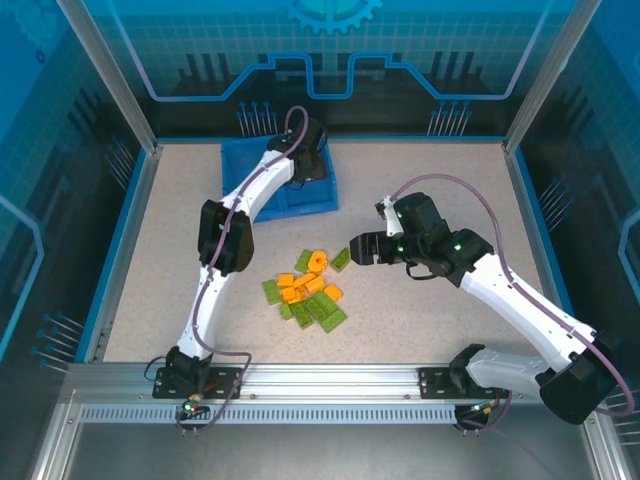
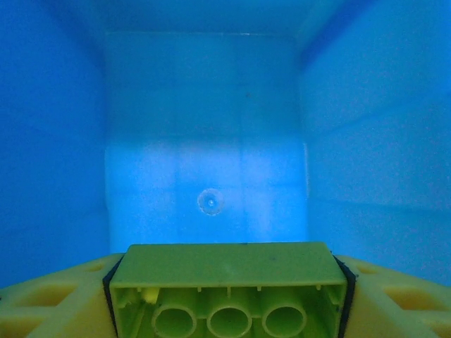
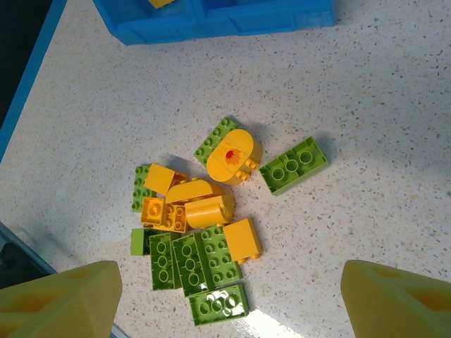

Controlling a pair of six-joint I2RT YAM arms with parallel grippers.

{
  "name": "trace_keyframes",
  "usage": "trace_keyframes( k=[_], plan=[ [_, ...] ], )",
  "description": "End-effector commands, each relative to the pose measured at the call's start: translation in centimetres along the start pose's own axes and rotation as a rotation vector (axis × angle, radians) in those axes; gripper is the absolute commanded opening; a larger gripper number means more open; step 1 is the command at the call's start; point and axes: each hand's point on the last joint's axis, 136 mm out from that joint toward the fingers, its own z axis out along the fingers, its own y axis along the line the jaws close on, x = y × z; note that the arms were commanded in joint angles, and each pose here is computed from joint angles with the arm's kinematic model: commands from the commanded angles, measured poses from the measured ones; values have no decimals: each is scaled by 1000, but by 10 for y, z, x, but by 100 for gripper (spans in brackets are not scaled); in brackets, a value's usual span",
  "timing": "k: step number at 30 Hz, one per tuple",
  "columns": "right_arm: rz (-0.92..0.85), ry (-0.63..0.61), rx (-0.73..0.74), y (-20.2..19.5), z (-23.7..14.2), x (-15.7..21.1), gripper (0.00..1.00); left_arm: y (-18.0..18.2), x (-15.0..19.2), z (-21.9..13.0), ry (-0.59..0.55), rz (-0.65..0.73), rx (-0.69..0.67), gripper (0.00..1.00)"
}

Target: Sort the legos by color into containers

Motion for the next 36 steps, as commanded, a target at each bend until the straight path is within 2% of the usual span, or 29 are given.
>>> trace_keyframes(
  k=[1, 8, 11, 14, 19, 24, 28, 31, 33, 36],
  plan=[
    [9, 7, 2, 0, -3, 6, 83, -11, -17, -26, -37, 3, 48, 72],
    [18, 1, 3, 0, 0, 3, 83, -14, -23, -68, -57, -5, 102, 80],
    [24, 3, 0, 1, 4, 2, 83, -14, -24, -89, -70, 4, 119, 78],
    [42, 15, 18, -3, 12, 3, 84, -23, -23, -132, -111, 29, 180, 76],
    [152, 54, 149, -26, 34, 6, 84, -37, 16, -225, -227, 145, 329, 75],
    [241, 126, 226, -36, 68, 8, 81, -11, 76, -293, -345, 285, 439, 71],
    [326, 173, 245, -38, 100, 14, 76, 15, 121, -325, -404, 472, 540, 68],
    [367, 228, 270, -38, 126, 21, 74, 32, 156, -326, -430, 690, 564, 74],
    [394, 259, 291, -41, 144, 26, 72, 42, 174, -324, -462, 825, 563, 81],
    [415, 276, 310, -45, 166, 30, 71, 49, 206, -317, -466, 1009, 611, 99]
  ],
)
